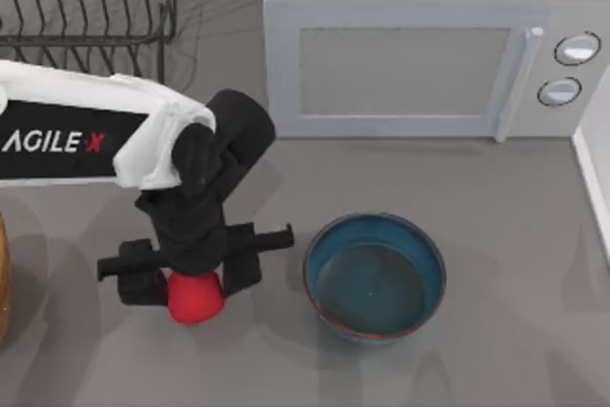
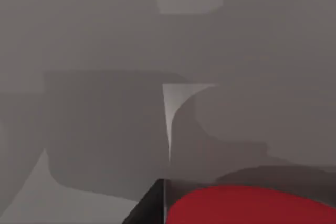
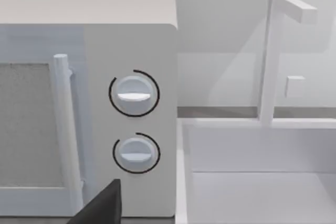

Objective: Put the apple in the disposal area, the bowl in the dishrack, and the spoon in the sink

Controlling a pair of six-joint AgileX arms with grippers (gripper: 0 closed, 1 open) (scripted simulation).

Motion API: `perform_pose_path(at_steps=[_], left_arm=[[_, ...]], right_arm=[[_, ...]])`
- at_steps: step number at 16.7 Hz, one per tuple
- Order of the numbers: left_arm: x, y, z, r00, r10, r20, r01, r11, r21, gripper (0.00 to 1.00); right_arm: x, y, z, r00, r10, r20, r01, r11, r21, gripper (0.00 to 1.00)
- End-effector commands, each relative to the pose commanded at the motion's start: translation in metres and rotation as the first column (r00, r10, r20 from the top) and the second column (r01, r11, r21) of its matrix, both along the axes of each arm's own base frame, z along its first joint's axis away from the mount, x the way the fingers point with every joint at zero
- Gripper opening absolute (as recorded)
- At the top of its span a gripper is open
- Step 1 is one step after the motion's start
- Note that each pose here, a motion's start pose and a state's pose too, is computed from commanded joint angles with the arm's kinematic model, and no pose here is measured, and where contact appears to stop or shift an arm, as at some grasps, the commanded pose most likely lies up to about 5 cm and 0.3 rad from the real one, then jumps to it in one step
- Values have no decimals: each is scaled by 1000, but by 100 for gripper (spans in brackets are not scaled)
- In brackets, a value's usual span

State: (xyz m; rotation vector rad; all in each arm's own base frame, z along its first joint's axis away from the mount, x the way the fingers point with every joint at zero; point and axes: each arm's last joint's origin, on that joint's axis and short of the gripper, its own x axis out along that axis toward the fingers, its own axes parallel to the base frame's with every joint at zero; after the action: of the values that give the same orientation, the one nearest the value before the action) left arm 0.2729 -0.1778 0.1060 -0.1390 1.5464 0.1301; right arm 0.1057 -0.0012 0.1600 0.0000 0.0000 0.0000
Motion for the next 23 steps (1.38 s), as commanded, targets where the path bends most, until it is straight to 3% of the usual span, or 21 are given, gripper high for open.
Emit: perform_pose_path(at_steps=[8,11,19,23], left_arm=[[0,0,0,1000,0,0,0,1000,0,0],[1,1,12,1000,-9,14,9,1000,9,0],[1,1,95,1000,-8,0,8,1000,17,0],[0,2,108,1000,-9,12,9,1000,10,0]], right_arm=[[0,0,0,1000,0,0,0,1000,0,100],[0,0,0,1000,0,0,0,1000,0,100],[0,0,0,1000,0,0,0,1000,0,100],[0,0,0,1000,0,0,0,1000,0,100]])
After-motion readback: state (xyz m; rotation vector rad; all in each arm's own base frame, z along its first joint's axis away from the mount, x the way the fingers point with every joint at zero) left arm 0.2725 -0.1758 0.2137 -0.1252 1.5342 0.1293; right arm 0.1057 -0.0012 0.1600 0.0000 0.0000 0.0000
